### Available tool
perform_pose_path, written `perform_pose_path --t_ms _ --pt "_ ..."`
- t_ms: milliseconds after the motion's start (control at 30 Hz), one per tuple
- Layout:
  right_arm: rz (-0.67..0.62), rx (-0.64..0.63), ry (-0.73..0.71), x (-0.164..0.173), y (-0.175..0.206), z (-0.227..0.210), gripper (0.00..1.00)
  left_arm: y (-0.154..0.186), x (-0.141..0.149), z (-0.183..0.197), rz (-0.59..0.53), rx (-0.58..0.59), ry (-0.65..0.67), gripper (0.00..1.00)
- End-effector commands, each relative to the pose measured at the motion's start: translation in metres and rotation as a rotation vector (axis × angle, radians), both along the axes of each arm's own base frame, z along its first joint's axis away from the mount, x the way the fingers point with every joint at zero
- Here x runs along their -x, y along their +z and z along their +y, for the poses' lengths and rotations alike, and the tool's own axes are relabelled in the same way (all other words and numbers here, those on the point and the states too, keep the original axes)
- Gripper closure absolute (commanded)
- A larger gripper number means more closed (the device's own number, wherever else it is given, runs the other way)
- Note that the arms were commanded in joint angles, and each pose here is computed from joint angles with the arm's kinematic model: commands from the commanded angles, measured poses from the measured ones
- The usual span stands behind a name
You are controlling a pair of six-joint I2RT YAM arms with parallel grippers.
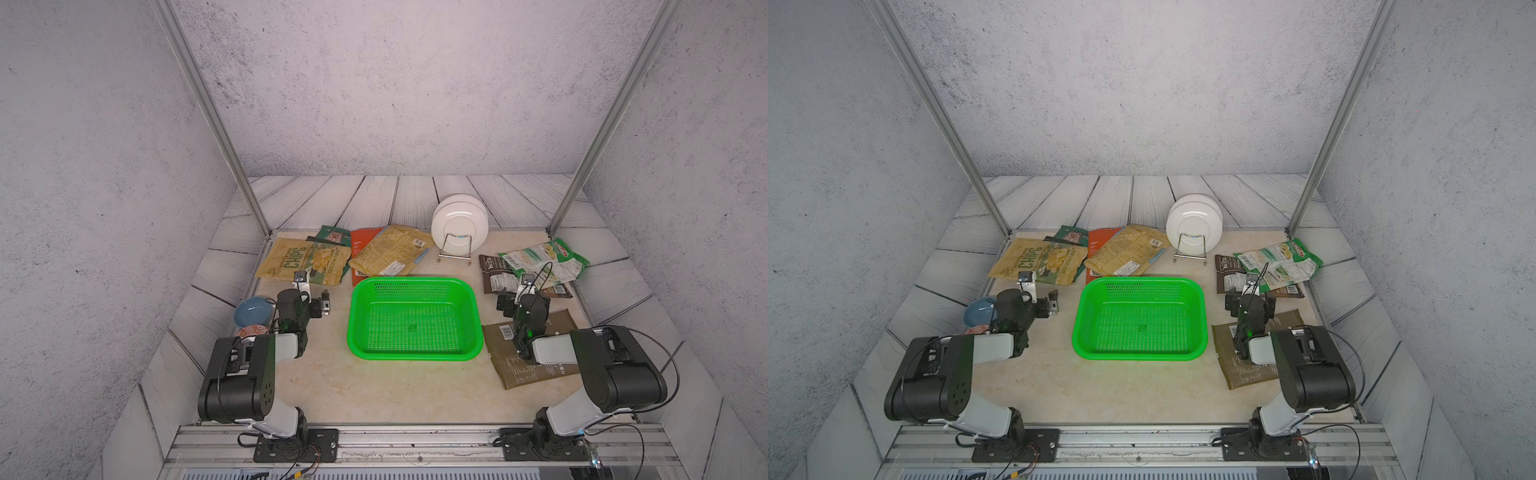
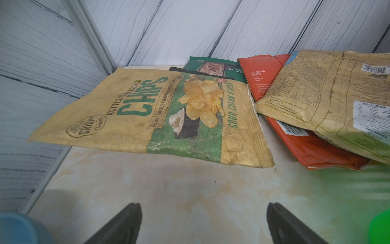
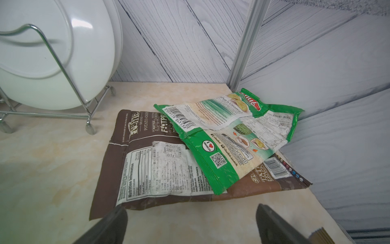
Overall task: Put the potato chips into the basket
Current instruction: Pick up the potato chip from the center of the board.
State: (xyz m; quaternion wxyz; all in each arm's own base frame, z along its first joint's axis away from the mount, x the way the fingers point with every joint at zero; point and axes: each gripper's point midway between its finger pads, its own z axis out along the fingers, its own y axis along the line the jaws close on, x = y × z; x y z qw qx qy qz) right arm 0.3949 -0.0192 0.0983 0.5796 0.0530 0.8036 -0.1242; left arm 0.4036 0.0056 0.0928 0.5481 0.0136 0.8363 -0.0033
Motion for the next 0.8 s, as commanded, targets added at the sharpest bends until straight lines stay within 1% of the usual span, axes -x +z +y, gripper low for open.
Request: perform_pose_path --t_ms 0,500,567,633,667,700,733,767 --pt "-0.002 -0.011 -0.002 -0.001 -0.002 0.0 0.01 0.004 -0.002 -0.002 -0.01 -0.005 -0.012 0.01" --pt "0.001 -0.015 0.0 -0.001 -0.002 0.0 0.01 0.004 -0.002 -0.002 -0.011 -0.004 -0.011 0.01" --pt "-0.024 -0.005 -0.018 0.002 0.004 -0.003 0.01 0.005 -0.002 -0.002 -0.015 -0.004 -0.012 0.01" --pt "-0.072 -0.004 -0.026 0.012 0.018 -0.004 0.01 0.019 -0.005 0.001 -0.043 0.003 0.008 0.01" --pt "-0.081 0.005 -0.047 0.018 0.024 -0.006 0.01 0.027 -0.007 0.0 -0.029 0.003 0.001 0.01" --pt "-0.076 0.005 -0.082 0.025 0.032 -0.009 0.01 0.031 -0.006 -0.004 0.033 0.005 -0.024 0.01" --pt "-0.054 -0.028 -0.122 0.032 0.038 -0.014 0.01 0.033 -0.004 -0.006 0.103 0.011 -0.036 0.01" --pt "-0.018 -0.067 -0.183 0.04 0.041 -0.021 0.01 0.036 -0.002 -0.007 0.138 0.02 -0.038 0.01"
